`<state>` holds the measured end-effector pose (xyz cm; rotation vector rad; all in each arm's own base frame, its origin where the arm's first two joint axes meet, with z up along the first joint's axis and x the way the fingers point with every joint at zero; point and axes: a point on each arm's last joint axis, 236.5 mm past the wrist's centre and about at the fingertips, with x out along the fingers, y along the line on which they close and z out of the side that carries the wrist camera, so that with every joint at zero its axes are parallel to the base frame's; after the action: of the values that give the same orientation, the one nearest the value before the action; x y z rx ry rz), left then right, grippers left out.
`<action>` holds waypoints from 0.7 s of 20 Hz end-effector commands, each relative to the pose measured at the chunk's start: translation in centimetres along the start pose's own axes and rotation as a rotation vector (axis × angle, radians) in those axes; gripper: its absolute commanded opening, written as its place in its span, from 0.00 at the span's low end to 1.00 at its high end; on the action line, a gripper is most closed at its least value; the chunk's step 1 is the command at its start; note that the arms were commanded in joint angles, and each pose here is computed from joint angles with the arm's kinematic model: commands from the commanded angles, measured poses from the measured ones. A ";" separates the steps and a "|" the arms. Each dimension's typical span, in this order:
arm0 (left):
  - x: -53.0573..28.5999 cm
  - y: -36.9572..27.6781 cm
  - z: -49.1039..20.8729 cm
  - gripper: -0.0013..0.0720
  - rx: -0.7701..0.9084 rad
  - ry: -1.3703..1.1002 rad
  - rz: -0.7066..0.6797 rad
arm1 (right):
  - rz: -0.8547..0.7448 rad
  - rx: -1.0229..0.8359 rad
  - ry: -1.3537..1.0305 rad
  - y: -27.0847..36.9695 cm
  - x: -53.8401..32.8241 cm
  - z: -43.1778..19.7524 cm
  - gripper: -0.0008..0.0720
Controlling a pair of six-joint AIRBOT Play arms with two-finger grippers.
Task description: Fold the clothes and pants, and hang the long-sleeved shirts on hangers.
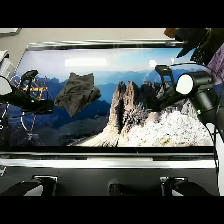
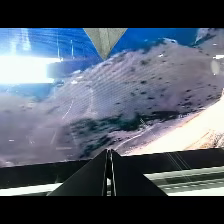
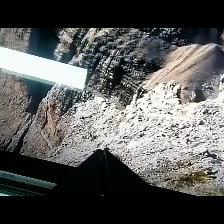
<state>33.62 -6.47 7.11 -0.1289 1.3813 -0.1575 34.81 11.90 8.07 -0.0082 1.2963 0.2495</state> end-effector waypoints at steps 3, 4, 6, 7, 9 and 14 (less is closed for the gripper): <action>0.1 0.0 0.0 0.05 0.000 0.002 0.000 | 0.000 -0.001 -0.001 0.1 -0.1 0.0 0.06; 0.1 0.0 0.0 0.05 0.000 0.003 0.000 | 0.001 -0.001 -0.002 0.1 -0.1 0.0 0.06; 0.1 0.0 0.0 0.07 -0.001 0.003 0.001 | 0.000 -0.001 -0.001 0.1 -0.1 0.0 0.06; 0.2 0.0 0.0 0.23 -0.001 0.004 0.001 | 0.001 -0.001 -0.002 0.1 -0.1 0.0 0.06; 0.2 0.0 0.0 0.89 -0.001 0.005 0.000 | 0.000 -0.001 -0.001 0.1 -0.1 0.0 0.06; 0.0 -0.1 3.2 1.00 -0.006 -0.127 -0.005 | 0.003 -0.001 -0.029 0.1 -0.1 0.7 0.06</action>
<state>34.65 -6.52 7.13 -0.1343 1.3445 -0.1545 34.93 11.93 8.11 -0.0071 1.2906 0.2498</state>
